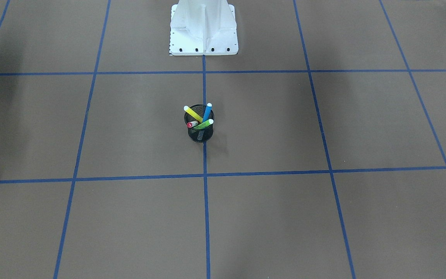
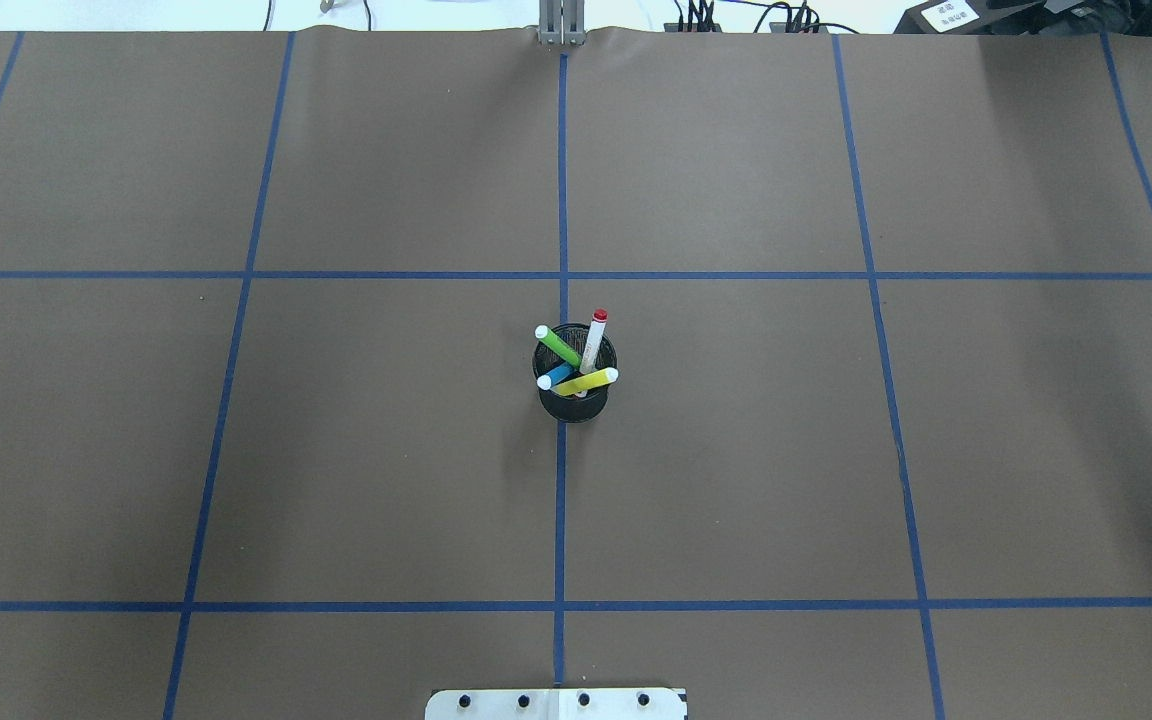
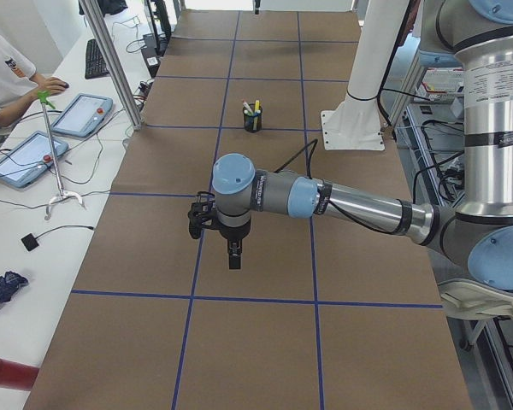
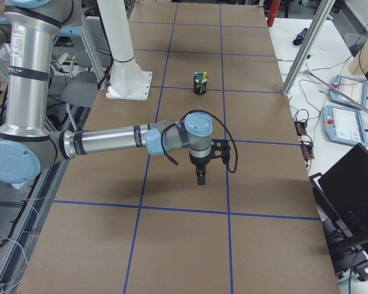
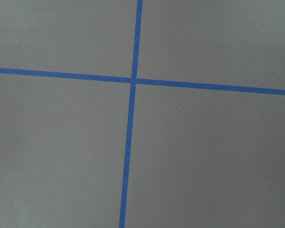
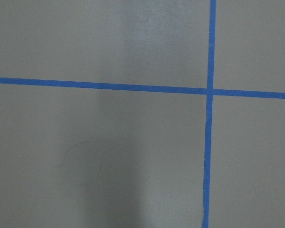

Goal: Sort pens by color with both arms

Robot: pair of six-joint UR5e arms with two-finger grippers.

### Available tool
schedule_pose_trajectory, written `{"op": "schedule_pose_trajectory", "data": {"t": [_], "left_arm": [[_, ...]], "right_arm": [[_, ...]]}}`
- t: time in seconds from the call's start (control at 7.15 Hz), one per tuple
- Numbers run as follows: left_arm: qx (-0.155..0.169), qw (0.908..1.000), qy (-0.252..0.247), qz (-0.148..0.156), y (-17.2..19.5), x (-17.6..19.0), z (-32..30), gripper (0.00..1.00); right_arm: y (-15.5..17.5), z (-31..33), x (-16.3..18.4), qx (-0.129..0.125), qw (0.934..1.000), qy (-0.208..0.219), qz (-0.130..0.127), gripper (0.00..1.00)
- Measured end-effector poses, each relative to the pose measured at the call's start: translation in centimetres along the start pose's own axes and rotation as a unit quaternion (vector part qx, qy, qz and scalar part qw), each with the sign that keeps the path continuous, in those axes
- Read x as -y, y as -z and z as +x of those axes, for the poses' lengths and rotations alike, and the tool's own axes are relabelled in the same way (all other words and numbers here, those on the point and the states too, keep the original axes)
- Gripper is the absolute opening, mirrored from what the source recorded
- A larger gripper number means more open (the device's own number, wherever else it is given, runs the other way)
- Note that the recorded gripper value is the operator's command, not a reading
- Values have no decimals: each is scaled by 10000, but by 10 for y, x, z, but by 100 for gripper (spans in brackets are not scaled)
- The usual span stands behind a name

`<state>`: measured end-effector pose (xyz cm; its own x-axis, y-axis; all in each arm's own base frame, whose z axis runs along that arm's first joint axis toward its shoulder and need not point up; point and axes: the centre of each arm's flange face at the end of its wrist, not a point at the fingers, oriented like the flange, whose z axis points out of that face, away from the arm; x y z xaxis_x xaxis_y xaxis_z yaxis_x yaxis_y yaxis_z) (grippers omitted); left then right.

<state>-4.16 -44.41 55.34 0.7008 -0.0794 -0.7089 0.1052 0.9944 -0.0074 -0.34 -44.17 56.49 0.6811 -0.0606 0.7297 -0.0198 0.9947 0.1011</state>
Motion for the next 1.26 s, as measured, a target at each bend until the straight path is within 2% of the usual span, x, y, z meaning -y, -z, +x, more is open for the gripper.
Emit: {"op": "schedule_pose_trajectory", "data": {"t": [0.28, 0.56, 0.7, 0.98, 1.12, 1.26], "left_arm": [[2, 10000, 8, -7, -1, 0, -1, 100], [5, 10000, 21, -26, -2, 0, -1, 100], [7, 10000, 24, -36, -3, 0, -1, 100], [8, 10000, 23, -51, -4, -1, -1, 100], [9, 10000, 19, -54, -4, -1, -1, 100], [8, 10000, 14, -57, -4, 0, -1, 100]], "right_arm": [[1, -7, 0, 225, 9997, 62, -18, 99], [5, -18, 2, 331, 9986, 357, 207, 99], [5, -31, 2, 393, 9982, 360, 280, 99], [6, -88, 9, 522, 9980, 180, 297, 96], [3, -126, 18, 644, 9975, 119, 260, 91], [3, -170, 27, 791, 9965, 68, 243, 94]]}}
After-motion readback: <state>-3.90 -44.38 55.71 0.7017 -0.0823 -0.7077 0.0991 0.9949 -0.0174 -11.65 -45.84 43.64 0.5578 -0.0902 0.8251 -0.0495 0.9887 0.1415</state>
